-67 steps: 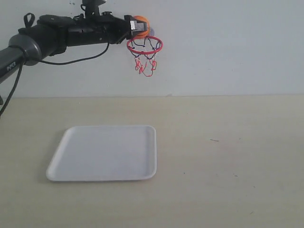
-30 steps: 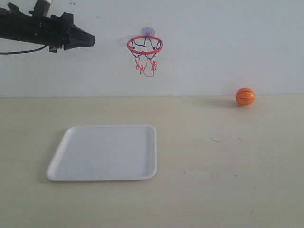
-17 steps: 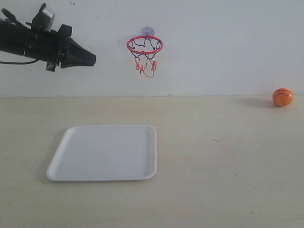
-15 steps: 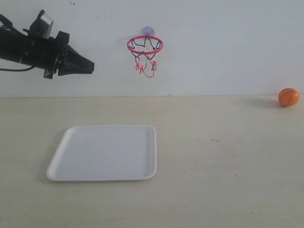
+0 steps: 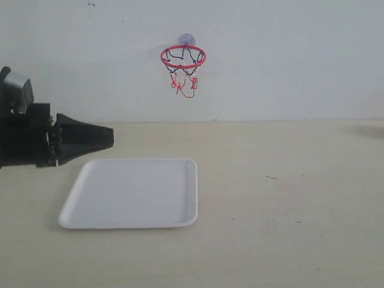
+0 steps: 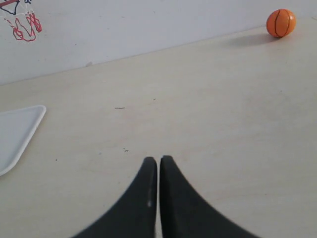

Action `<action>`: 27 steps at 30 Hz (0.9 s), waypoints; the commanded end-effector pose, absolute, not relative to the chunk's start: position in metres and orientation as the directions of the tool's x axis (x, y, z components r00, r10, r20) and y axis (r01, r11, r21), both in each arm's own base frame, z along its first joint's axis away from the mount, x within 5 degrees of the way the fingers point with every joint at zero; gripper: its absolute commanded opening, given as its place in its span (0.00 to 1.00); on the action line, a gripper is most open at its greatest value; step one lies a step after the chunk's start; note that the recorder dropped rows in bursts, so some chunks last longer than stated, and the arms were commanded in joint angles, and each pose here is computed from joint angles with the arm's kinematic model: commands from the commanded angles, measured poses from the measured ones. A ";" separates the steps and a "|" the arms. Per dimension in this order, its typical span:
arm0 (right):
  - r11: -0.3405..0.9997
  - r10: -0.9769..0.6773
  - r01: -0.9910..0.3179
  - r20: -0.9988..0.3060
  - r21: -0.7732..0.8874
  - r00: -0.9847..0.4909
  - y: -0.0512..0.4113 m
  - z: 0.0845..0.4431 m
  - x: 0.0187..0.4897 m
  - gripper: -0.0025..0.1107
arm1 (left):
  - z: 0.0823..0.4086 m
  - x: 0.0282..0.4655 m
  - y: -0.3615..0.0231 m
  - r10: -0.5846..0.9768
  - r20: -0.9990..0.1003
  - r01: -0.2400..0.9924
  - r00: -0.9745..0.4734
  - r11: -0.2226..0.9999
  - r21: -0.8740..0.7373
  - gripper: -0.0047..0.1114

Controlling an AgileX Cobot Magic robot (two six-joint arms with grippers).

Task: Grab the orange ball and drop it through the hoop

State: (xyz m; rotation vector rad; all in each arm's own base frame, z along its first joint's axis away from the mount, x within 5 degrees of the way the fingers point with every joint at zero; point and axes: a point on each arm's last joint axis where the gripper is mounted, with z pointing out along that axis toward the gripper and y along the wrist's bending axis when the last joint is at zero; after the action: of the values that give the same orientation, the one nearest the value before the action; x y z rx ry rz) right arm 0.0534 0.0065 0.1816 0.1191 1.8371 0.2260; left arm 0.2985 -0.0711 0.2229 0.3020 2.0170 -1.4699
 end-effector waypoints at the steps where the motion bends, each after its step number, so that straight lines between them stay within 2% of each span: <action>1: 0.978 0.190 -0.029 -0.945 0.205 -0.267 0.006 0.182 0.053 0.03 | 0.222 0.254 -0.072 -0.209 -0.634 0.546 -0.744 0.358 -0.758 0.08; 9: 0.978 0.190 -0.029 -0.945 0.205 -0.267 0.006 0.182 0.053 0.03 | 0.217 0.181 -0.076 -0.198 -0.664 0.572 -0.721 0.370 -0.732 0.08; 18: 0.978 0.190 -0.029 -0.945 0.205 -0.267 0.006 0.182 0.053 0.03 | 0.208 0.116 -0.079 -0.168 -0.750 0.657 -0.640 0.385 -0.648 0.08; 27: 0.978 0.190 -0.029 -0.945 0.205 -0.267 0.006 0.182 0.053 0.03 | 0.206 0.099 -0.080 -0.166 -0.776 0.684 -0.609 0.387 -0.619 0.08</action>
State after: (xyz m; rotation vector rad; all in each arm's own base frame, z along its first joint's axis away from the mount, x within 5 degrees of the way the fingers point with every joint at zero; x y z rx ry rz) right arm 0.0533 0.0065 0.1812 0.1191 1.8410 0.2260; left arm 0.1004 -0.0796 0.2042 0.4511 1.8575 -1.3243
